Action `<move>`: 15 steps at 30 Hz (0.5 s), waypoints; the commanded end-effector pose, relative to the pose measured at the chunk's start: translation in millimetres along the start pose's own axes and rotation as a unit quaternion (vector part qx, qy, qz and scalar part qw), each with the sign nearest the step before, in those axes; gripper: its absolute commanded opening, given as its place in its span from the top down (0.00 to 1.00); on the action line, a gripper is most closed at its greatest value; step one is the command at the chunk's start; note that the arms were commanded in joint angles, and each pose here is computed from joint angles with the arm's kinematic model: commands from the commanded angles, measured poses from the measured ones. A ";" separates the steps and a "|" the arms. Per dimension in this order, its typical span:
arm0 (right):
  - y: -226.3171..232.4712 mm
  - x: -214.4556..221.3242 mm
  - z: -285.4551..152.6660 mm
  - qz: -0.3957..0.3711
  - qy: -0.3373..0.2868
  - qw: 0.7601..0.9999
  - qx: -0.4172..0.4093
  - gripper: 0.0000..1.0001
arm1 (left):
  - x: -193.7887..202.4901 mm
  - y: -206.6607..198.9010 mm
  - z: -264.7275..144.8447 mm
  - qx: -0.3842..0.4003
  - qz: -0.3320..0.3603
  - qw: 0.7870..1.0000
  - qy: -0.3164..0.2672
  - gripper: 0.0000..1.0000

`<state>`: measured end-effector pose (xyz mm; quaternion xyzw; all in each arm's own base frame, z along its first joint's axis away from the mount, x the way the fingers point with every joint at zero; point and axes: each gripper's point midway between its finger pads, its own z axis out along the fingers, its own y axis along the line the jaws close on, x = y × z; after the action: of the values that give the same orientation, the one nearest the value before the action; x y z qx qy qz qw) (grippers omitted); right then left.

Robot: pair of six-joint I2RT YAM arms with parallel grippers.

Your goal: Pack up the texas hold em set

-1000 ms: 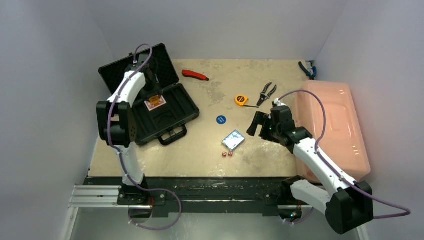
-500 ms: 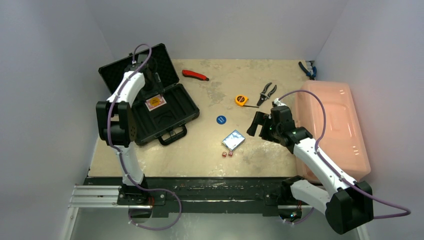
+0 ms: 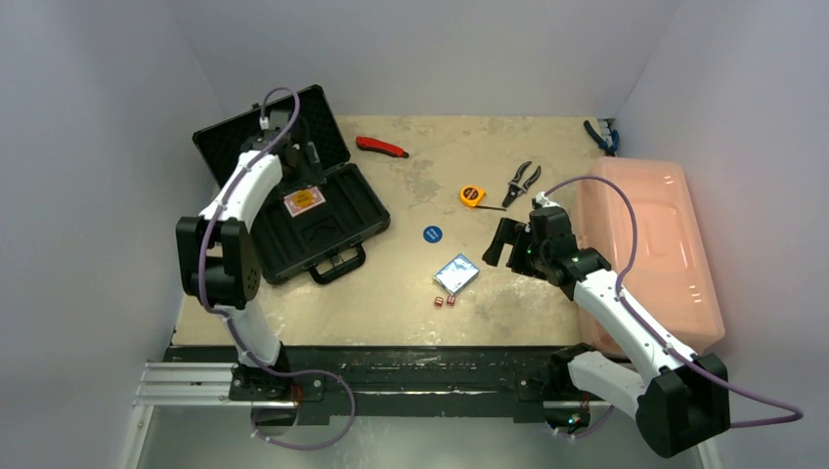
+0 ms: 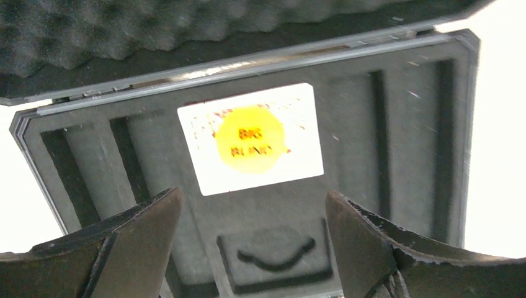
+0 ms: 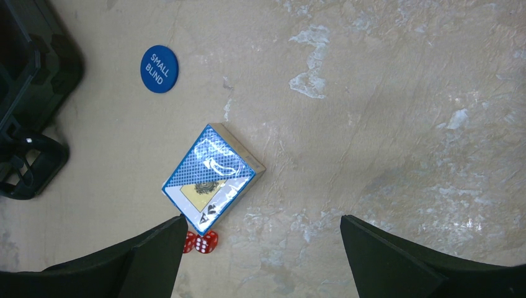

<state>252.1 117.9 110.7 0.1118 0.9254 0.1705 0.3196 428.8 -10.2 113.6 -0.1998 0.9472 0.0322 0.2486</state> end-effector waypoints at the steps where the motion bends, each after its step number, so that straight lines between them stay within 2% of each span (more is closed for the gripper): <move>1: 3.4 -3.4 1.4 -0.008 -0.009 1.000 -0.008 0.01 | -23.7 -34.5 -63.0 0.074 0.042 0.990 -0.113 0.12; 11: 1.9 -4.8 1.4 -0.008 -0.012 1.000 -0.004 0.01 | 11.2 -73.9 -123.9 0.159 0.109 0.968 -0.164 0.07; 15: 1.3 -5.4 1.2 -0.007 -0.013 1.000 -0.002 0.01 | 38.4 -95.2 -142.8 0.211 0.150 0.950 -0.176 0.01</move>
<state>252.1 117.7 110.6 0.1117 0.9254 0.1701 0.3198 381.2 -106.6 206.5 -0.0445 0.9127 -0.0588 0.4020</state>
